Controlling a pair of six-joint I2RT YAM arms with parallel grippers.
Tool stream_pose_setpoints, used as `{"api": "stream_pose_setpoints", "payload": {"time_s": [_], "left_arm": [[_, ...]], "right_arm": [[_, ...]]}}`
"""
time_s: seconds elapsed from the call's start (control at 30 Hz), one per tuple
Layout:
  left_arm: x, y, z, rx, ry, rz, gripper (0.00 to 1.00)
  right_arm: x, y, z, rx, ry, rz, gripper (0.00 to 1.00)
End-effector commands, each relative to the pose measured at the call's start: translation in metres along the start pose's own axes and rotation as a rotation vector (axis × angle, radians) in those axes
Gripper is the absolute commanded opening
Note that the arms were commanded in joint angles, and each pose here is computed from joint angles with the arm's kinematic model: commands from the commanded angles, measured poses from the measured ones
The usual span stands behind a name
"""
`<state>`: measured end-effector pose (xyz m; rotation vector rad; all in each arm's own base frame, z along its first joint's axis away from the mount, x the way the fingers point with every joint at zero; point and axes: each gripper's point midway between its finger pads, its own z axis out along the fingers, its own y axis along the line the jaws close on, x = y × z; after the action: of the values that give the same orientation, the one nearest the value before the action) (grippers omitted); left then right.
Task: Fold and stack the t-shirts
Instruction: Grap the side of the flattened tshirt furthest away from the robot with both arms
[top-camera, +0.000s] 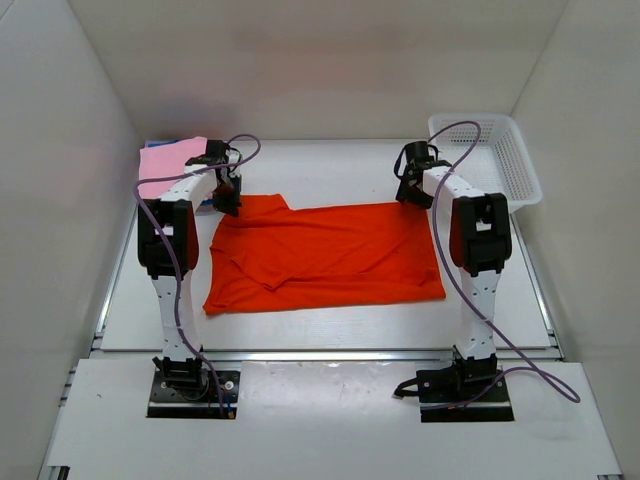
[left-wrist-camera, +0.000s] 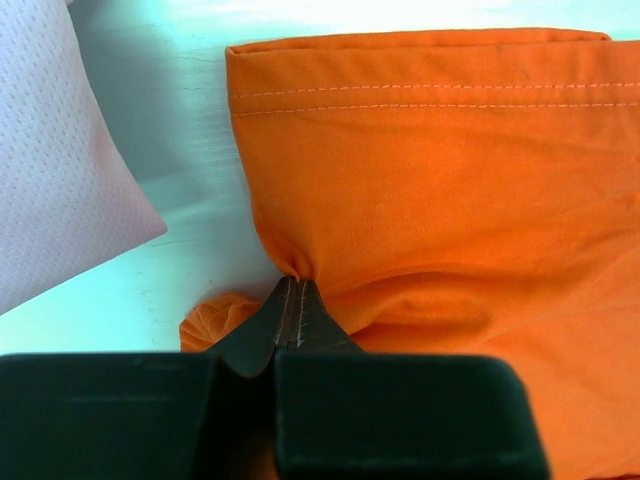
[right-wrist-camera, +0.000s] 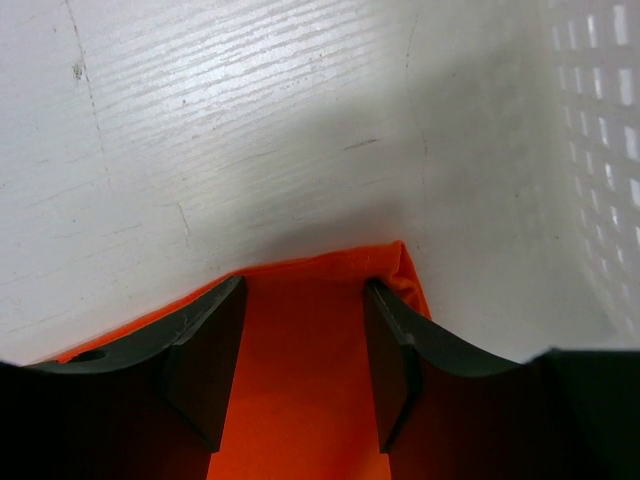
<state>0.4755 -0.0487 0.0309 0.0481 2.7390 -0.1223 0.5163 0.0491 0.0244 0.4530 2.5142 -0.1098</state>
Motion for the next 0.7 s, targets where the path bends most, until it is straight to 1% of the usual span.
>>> {"api": "stream_pose_setpoints", "payload": {"time_s": [0.0,0.03,0.13,0.17,0.2,0.27,0.33,0.37,0.4,0.47,0.5,0.57,0.67], "left_arm": [[-0.018,-0.006,-0.024,0.023,-0.064,0.018,0.00],[-0.017,-0.005,-0.025,0.019,-0.066,0.016,0.00],[-0.020,-0.004,-0.026,0.011,-0.074,0.019,0.00],[-0.018,-0.004,-0.028,0.012,-0.069,0.015,0.00],[-0.018,-0.004,-0.026,0.009,-0.067,0.017,0.00],[-0.017,-0.001,-0.026,0.007,-0.067,0.012,0.00],[-0.017,-0.004,-0.025,0.009,-0.065,0.014,0.00],[-0.018,-0.003,-0.026,0.010,-0.065,0.018,0.00],[-0.016,-0.004,-0.024,0.010,-0.060,0.014,0.00],[-0.018,-0.004,-0.027,0.016,-0.065,0.013,0.00],[-0.021,-0.002,-0.028,0.014,-0.073,0.010,0.00],[-0.021,-0.007,-0.031,0.022,-0.067,0.018,0.00],[-0.032,-0.009,-0.052,0.047,-0.111,0.022,0.00]], "right_arm": [[0.002,-0.005,0.010,0.016,0.029,0.002,0.47],[-0.002,-0.003,0.010,0.012,0.023,-0.004,0.45],[0.001,-0.001,0.012,0.015,0.042,-0.013,0.43],[-0.001,0.001,0.009,0.010,0.042,-0.020,0.38],[-0.002,0.001,0.010,0.009,0.041,-0.020,0.31],[0.004,-0.001,0.013,0.011,0.065,-0.024,0.20],[0.005,0.000,0.012,0.004,0.069,-0.025,0.06],[0.001,0.002,0.009,-0.003,0.060,-0.023,0.02],[0.001,0.000,0.009,0.003,0.058,-0.029,0.00],[-0.002,0.000,0.004,0.005,0.047,-0.045,0.00],[-0.006,0.008,0.001,-0.015,0.026,-0.057,0.00],[-0.018,0.009,-0.009,-0.030,-0.006,-0.061,0.00],[-0.035,0.013,-0.026,-0.071,-0.063,-0.072,0.00]]}}
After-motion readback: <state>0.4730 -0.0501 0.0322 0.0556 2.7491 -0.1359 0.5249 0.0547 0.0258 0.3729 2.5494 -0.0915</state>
